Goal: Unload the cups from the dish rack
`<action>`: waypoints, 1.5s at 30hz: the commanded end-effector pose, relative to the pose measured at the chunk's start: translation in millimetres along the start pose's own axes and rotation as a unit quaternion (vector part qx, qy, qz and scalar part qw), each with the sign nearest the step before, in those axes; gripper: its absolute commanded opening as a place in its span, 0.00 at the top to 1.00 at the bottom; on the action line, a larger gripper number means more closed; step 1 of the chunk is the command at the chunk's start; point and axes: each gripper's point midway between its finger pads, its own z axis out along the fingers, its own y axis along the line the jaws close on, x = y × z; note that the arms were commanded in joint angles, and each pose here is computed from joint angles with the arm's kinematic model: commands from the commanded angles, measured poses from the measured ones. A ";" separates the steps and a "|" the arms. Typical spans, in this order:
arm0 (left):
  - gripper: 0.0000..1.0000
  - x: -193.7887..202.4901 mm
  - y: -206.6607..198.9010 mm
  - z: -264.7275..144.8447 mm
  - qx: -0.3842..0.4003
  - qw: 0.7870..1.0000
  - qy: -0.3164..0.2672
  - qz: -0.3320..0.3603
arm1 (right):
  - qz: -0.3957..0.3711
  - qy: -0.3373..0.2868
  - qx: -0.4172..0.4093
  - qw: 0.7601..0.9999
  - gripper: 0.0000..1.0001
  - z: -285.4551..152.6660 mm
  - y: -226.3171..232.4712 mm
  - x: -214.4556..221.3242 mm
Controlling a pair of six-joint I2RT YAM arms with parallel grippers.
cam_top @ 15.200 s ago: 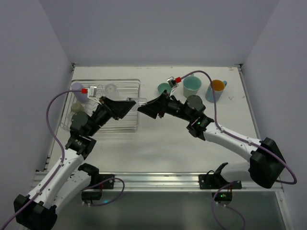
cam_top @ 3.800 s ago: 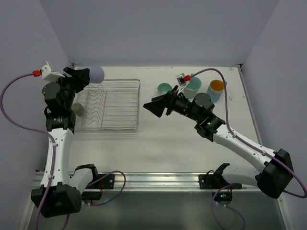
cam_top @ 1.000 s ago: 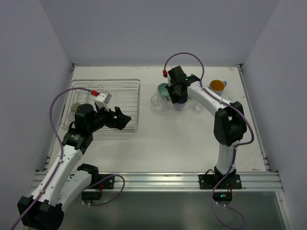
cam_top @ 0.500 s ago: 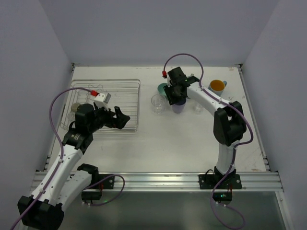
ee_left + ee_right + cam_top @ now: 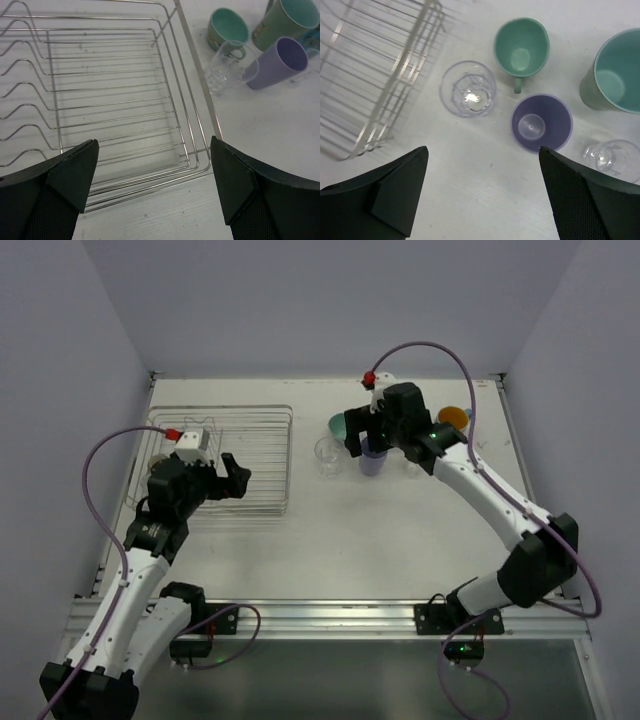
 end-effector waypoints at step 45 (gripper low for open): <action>0.24 4.1 256.1 -8.3 -0.526 0.826 -0.035 -0.201 | 0.074 -0.215 -0.190 0.955 0.11 -105.7 77.4 19.5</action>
